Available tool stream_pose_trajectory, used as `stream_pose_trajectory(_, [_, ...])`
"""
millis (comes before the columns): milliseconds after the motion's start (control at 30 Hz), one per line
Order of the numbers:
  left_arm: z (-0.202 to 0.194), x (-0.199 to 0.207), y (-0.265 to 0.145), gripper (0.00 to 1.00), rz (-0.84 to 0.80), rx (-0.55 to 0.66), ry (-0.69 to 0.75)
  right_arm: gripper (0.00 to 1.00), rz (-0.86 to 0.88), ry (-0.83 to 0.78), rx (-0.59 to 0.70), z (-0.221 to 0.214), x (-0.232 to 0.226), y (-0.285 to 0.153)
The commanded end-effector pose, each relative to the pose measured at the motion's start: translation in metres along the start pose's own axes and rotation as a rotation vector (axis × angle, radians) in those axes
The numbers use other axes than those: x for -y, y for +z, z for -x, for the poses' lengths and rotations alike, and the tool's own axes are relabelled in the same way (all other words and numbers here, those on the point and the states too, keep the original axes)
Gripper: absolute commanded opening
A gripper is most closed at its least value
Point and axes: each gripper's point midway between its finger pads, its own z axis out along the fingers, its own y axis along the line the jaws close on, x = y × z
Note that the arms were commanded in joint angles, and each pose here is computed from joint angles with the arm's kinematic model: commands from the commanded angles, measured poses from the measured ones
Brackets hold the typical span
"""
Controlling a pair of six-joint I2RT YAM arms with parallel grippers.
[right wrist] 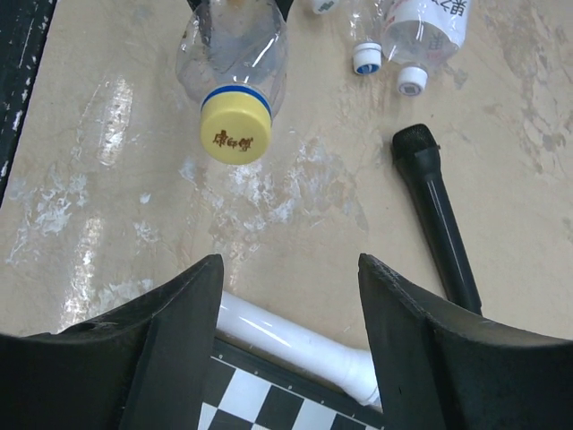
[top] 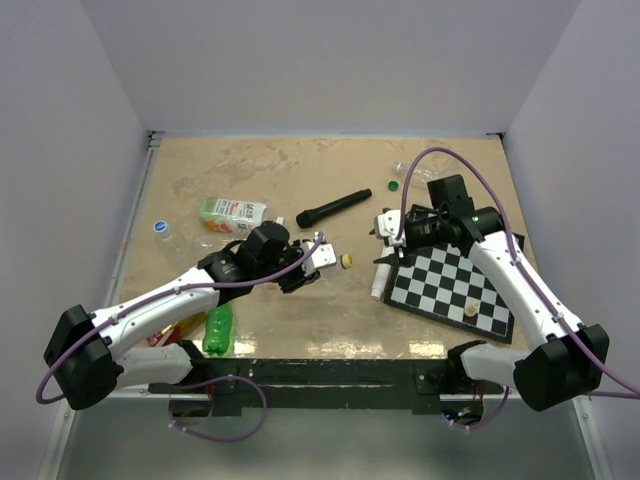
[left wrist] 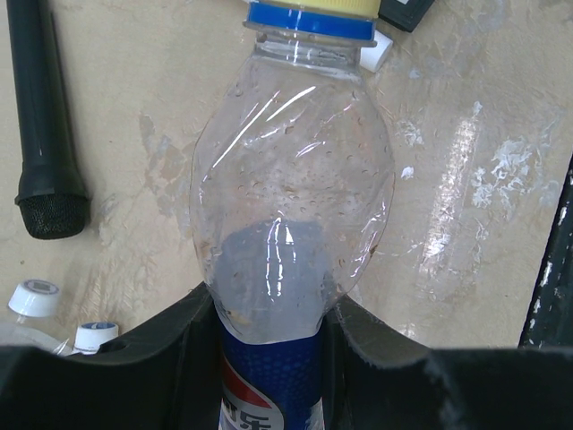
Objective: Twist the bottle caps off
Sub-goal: Unscrew the bottle cap from the plastic bottle.
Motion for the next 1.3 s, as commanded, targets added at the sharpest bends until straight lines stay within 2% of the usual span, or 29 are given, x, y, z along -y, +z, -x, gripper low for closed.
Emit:
stream_pose_trajectory(0, [0.012, -0.012, -0.004, 0.0, 0.054, 0.038, -0.004, 0.65, -0.057, 0.036, -0.007, 0.01, 0.01, -0.016])
stream_pose_trajectory(367, [0.014, -0.018, -0.005, 0.0, 0.097, 0.046, -0.021, 0.65, -0.073, 0.137, -0.021, 0.005, 0.02, -0.021])
stream_pose_trajectory(600, [0.013, -0.031, -0.006, 0.0, 0.168, 0.037, -0.038, 0.65, 0.028, 0.238, 0.065, 0.016, 0.016, -0.011])
stream_pose_trajectory(767, [0.013, -0.034, -0.007, 0.0, 0.189, 0.037, -0.046, 0.65, 0.093, 0.31, 0.066, 0.006, 0.015, -0.001])
stream_pose_trajectory(1267, [0.011, -0.037, -0.004, 0.0, 0.2, 0.03, -0.061, 0.65, 0.135, 0.39, 0.106, 0.012, 0.015, 0.014])
